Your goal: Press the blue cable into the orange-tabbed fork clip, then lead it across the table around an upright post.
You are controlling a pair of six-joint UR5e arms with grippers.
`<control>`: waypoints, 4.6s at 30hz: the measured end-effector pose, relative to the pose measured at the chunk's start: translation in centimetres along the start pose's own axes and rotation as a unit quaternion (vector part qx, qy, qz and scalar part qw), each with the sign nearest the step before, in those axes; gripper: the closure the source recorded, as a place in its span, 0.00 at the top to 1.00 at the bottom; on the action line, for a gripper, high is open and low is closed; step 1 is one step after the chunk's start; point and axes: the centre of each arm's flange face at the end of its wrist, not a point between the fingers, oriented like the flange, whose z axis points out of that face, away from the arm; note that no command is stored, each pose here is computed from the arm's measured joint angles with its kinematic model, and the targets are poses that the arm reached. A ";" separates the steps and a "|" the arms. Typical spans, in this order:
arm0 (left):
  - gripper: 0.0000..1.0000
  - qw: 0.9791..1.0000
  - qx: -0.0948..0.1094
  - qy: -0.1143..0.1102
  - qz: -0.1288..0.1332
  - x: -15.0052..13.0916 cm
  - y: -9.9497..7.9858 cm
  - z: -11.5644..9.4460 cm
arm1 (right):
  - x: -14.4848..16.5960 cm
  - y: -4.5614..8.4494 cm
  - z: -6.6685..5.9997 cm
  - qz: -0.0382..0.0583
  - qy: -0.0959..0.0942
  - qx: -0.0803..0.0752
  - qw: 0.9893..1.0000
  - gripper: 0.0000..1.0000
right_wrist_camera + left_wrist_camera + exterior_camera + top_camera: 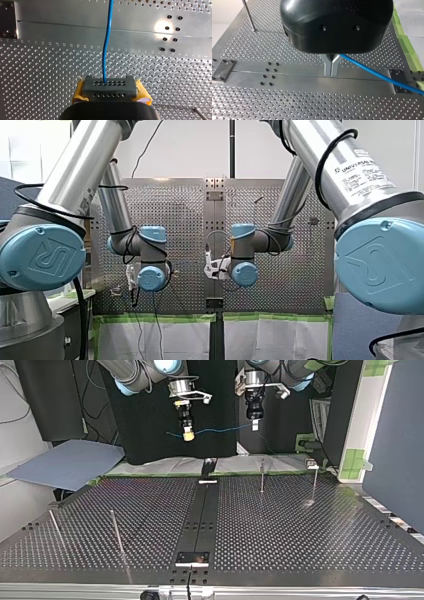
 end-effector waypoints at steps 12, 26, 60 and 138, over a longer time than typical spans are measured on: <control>0.00 1.000 0.000 0.000 0.000 0.0 0.0 0.0 | 0.0 0.0 0.0 0.000 0.000 0.000 1.000 0.00; 0.00 1.000 0.000 0.000 0.000 0.0 0.0 0.0 | 0.0 0.0 0.0 0.000 0.000 0.000 1.000 0.00; 0.00 1.000 0.000 0.004 0.008 0.2 -0.4 0.0 | 0.0 -0.2 0.1 0.000 -0.001 0.001 1.000 0.00; 0.00 0.997 -0.053 0.014 -0.048 -5.4 6.5 3.7 | 4.0 -7.3 8.3 0.066 -0.029 0.099 0.992 0.00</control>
